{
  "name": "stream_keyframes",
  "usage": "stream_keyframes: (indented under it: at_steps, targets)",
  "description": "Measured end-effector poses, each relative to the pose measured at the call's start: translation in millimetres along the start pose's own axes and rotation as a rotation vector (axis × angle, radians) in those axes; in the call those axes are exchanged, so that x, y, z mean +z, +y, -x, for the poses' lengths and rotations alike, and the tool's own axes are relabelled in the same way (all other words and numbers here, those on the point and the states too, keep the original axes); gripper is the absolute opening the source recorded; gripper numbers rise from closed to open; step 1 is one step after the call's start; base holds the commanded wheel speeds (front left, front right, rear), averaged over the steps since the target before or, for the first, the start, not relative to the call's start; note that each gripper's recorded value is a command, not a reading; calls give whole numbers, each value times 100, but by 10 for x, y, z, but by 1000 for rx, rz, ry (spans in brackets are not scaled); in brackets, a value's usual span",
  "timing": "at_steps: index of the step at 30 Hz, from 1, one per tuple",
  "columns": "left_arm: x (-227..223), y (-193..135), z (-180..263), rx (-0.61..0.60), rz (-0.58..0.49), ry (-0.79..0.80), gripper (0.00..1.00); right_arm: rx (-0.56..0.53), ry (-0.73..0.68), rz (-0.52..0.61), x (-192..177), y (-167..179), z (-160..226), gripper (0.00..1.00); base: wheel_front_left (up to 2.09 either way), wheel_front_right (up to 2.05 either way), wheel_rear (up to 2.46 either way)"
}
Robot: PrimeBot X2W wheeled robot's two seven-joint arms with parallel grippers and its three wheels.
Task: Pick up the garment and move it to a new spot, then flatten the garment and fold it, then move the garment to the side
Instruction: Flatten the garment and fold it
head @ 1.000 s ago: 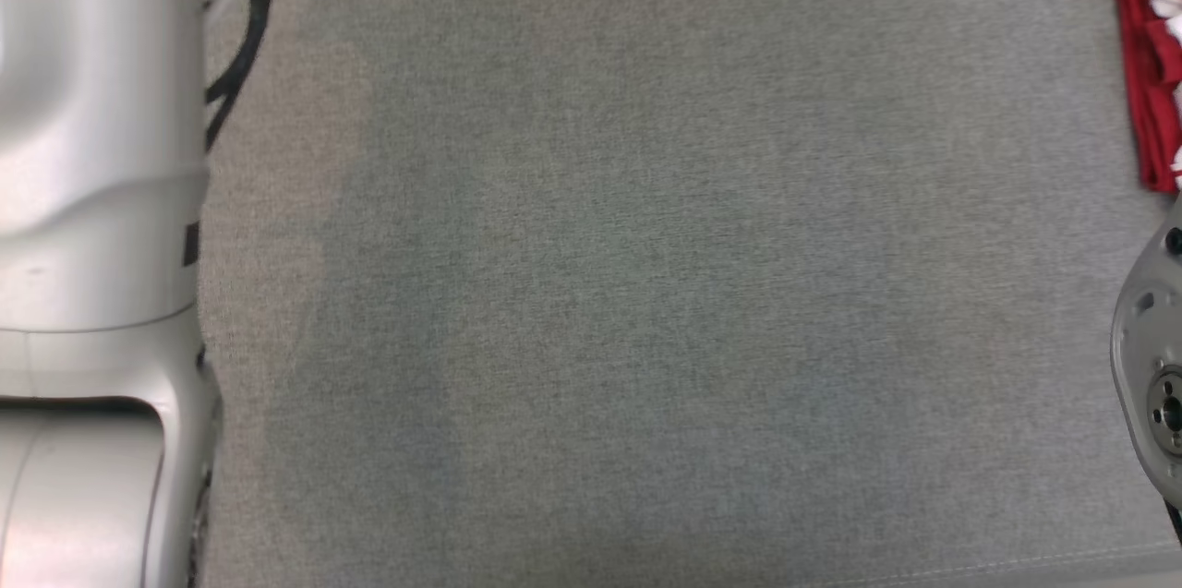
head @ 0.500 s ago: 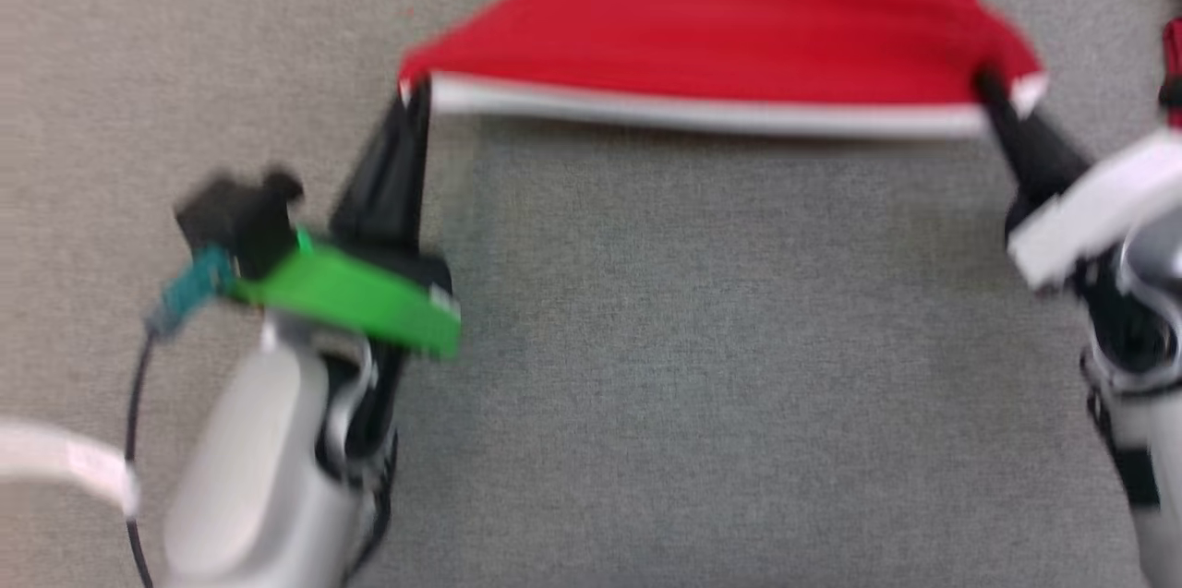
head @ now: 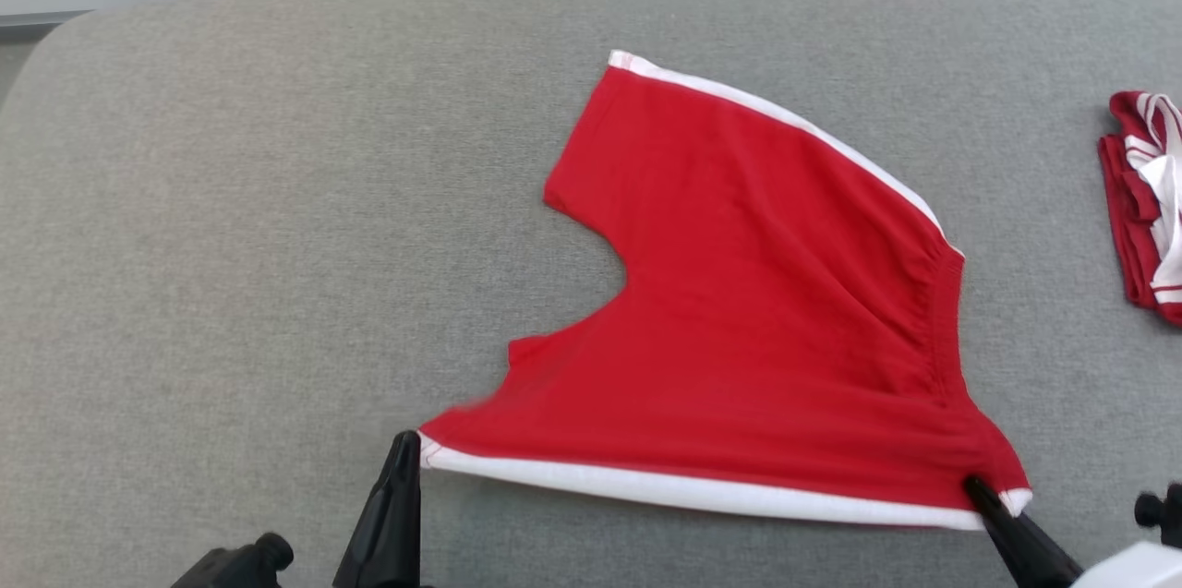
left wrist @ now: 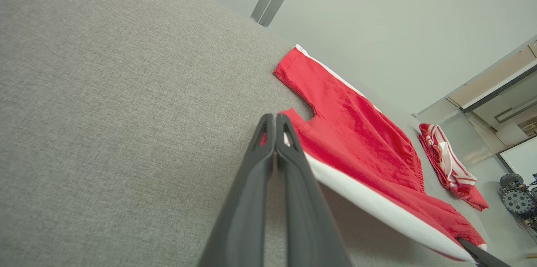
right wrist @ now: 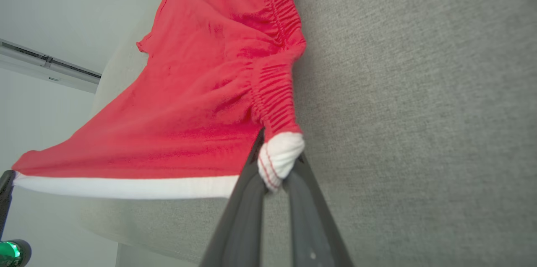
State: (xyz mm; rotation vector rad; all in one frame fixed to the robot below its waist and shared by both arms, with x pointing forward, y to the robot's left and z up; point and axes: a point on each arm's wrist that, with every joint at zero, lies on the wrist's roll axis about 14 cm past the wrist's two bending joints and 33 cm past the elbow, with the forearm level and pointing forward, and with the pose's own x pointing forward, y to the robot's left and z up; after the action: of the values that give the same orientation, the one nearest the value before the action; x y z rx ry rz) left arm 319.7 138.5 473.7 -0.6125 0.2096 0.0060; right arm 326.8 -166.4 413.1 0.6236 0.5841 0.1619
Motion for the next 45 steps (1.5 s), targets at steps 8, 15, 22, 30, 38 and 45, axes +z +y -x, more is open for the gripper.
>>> stream_keyframes:
  at_steps: [8,15,22,30,38,45]
  targets:
    - [175,70,-40,12,-53,-21,0,34,-30,-75,-18,205,-123,0,0,0,0]
    - [618,-187,-758,-133,-240,-41,0,102,-56,-92,298,419,-538,0,0,0,0]
    - [638,-538,-1557,-275,-397,78,0,95,-25,-129,466,318,-594,0,0,0,0]
    - [295,-782,-2165,-367,-481,234,0,79,34,-166,499,211,-423,0,0,0,0]
    - [-54,-868,-2528,-407,-509,360,0,63,101,-212,461,52,-650,0,0,0,0]
    - [-147,-940,-2806,-423,-557,401,0,97,155,-214,522,68,-869,0,0,0,0]
